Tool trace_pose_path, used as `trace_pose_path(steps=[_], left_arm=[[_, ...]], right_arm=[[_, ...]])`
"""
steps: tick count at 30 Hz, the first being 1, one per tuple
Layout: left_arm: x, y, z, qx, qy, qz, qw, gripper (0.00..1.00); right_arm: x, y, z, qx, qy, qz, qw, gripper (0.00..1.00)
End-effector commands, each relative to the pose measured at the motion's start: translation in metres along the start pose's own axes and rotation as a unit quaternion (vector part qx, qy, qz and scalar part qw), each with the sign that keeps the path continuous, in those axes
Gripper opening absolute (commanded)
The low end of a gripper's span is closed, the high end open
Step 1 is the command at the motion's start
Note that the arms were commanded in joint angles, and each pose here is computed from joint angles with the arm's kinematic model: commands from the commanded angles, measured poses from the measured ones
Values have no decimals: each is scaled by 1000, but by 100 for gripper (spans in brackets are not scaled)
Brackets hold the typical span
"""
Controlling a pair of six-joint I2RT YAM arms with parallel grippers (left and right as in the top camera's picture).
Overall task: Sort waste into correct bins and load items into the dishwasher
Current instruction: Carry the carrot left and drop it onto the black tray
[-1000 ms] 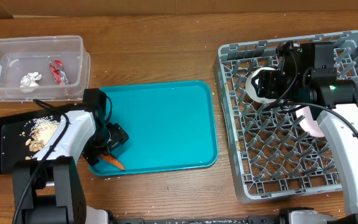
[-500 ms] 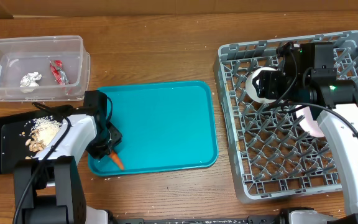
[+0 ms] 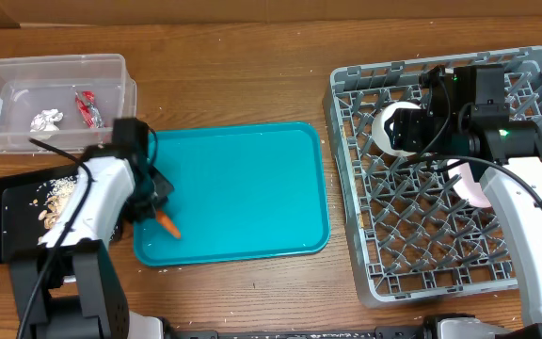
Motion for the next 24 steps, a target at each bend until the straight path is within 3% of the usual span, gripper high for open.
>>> trace_pose_path(steps=[1,13,24], left_arm=[[-29,-34,4,-9,14,-43,999,4],[-43,-109,85,-142,2,-114,983,4],[-12,-126,100,-167,-18,-106,980,4]], right_arm=[[-7,-10,2,-7,3,-16,1000,70],[-7,-10,2,-7,3,-16,1000,70],[-7,-9,2,-7,3,-16,1000,70]])
Point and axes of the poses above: each gripper's point midway between its finger pads, its own x axis out along the fingers, its own z axis along the line the jaws close on, y = z × x, the point moved 2 cm from there along -x, back along the fingers, and after that the axes turned 2 degrees about x, right-handed, at the moved point
